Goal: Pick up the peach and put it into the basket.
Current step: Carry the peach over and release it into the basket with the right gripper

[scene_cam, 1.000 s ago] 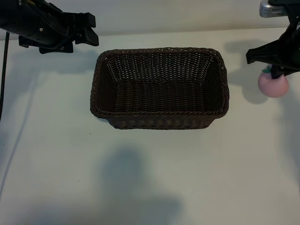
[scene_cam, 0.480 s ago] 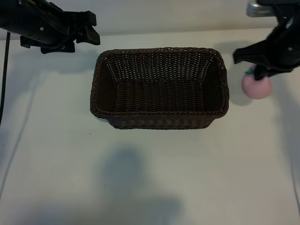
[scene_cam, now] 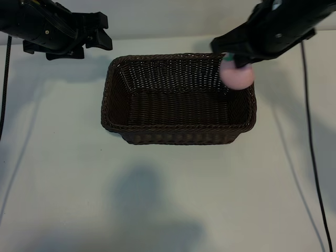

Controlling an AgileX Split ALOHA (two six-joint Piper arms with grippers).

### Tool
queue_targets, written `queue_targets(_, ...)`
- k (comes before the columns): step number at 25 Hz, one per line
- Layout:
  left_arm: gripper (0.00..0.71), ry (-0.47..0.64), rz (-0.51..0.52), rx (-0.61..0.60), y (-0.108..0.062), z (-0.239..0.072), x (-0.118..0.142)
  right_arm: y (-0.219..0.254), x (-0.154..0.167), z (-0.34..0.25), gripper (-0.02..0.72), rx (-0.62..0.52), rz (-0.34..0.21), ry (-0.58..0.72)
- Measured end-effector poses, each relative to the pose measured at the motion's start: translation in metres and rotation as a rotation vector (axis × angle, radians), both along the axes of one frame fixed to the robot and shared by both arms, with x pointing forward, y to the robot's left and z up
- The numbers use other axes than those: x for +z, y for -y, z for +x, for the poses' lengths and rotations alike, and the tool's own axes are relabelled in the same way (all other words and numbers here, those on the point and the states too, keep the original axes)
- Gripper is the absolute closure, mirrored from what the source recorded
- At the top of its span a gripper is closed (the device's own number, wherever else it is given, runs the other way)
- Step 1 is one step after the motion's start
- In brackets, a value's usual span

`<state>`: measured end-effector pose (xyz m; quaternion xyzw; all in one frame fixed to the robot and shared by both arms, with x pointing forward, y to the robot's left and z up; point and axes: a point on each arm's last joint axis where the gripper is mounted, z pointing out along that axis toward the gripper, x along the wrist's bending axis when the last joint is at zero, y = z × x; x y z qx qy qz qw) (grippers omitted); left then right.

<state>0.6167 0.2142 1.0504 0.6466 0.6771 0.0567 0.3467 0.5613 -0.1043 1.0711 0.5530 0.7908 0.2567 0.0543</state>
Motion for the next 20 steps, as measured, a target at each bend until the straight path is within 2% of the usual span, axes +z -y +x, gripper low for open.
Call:
queue_targets(7, 0.121, -0.015, -0.013, -0.003, 0.001, -0.001, 0.0, -0.035, -0.045, 0.005, 0.662, 0.078, -0.04, -0.042)
queue_targets(14, 0.121, -0.03, -0.012, -0.011, 0.001, -0.002, -0.001, -0.048, -0.067, 0.012, 0.662, 0.081, -0.023, -0.043)
queue_targets(20, 0.121, -0.031, -0.012, -0.011, 0.001, -0.003, -0.001, -0.051, -0.068, 0.014, 0.66, 0.077, 0.003, -0.033)
